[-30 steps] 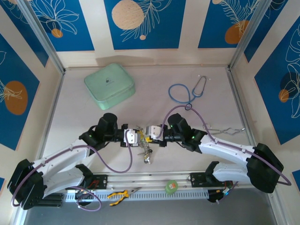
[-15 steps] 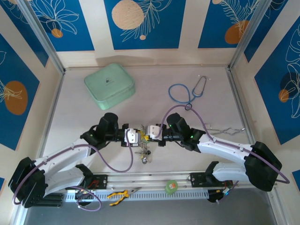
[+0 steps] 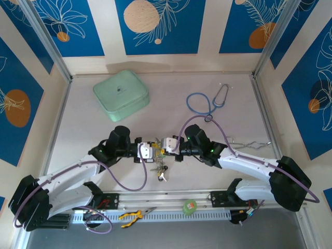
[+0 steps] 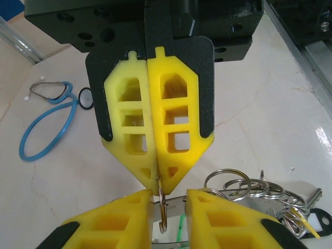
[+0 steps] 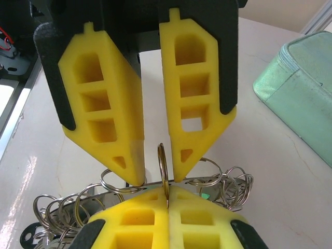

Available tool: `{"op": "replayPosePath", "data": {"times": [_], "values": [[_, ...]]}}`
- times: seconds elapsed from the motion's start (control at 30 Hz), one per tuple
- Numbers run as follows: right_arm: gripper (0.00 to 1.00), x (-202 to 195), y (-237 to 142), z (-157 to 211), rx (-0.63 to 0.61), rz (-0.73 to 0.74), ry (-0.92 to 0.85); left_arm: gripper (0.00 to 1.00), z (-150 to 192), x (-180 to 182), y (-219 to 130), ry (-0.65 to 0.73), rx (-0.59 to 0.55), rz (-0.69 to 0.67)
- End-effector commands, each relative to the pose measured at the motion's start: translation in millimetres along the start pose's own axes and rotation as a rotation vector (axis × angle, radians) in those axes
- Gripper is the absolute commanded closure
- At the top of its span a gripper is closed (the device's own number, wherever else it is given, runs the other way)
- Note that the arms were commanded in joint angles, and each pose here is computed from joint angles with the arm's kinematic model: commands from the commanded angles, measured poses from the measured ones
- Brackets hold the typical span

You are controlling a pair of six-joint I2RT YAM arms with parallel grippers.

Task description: Put the keys on the keyring

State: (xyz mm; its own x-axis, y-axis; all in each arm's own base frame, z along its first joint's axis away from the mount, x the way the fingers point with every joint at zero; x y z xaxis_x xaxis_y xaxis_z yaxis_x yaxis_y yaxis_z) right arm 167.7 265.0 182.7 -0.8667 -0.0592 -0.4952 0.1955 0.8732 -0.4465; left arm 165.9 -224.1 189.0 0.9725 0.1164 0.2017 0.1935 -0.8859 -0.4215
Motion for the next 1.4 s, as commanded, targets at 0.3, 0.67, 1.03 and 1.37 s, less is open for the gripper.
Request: {"op": "replayPosePath", "data": {"times": [0.3, 0.67, 1.03, 1.37], "values": [[1.00, -1.1, -2.9, -12.5, -0.080, -0.009, -0.004, 0.89, 0.8, 2.0, 0.8, 0.009, 0.000, -0.042], [0.75, -2.9, -7.6, -4.0, -0.002, 0.015, -0.009, 1.00, -9.0, 13.1, -1.9, -0.006, -0.009, -0.112], [0.74, -15.0, -9.0, 2.3, 0.041, 0.034, 0.015, 1.00, -26.3, 20.3, -6.3, -0.196, 0.114, -0.050], [0.74, -20.9, -9.5, -1.5, -0.019, -0.042, 0.058, 1.00, -22.2, 7.5, -10.9, -0.292, 0.238, 0.068]]}}
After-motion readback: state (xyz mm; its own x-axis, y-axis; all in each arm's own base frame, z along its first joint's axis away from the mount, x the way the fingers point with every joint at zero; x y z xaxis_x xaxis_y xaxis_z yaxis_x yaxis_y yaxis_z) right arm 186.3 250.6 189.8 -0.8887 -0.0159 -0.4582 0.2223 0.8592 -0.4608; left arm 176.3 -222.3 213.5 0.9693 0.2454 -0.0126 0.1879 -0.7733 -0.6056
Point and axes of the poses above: each hand's point on the last joint's axis, 136 mm out from that joint toward the fingers, its own y axis out along the fingers, its own x axis along the line the jaws close on, z = x × y, the point moved 6 cm from there along -y, back along the fingers, and after that the axes turned 15 degrees about -y, right-handed, at the moved point
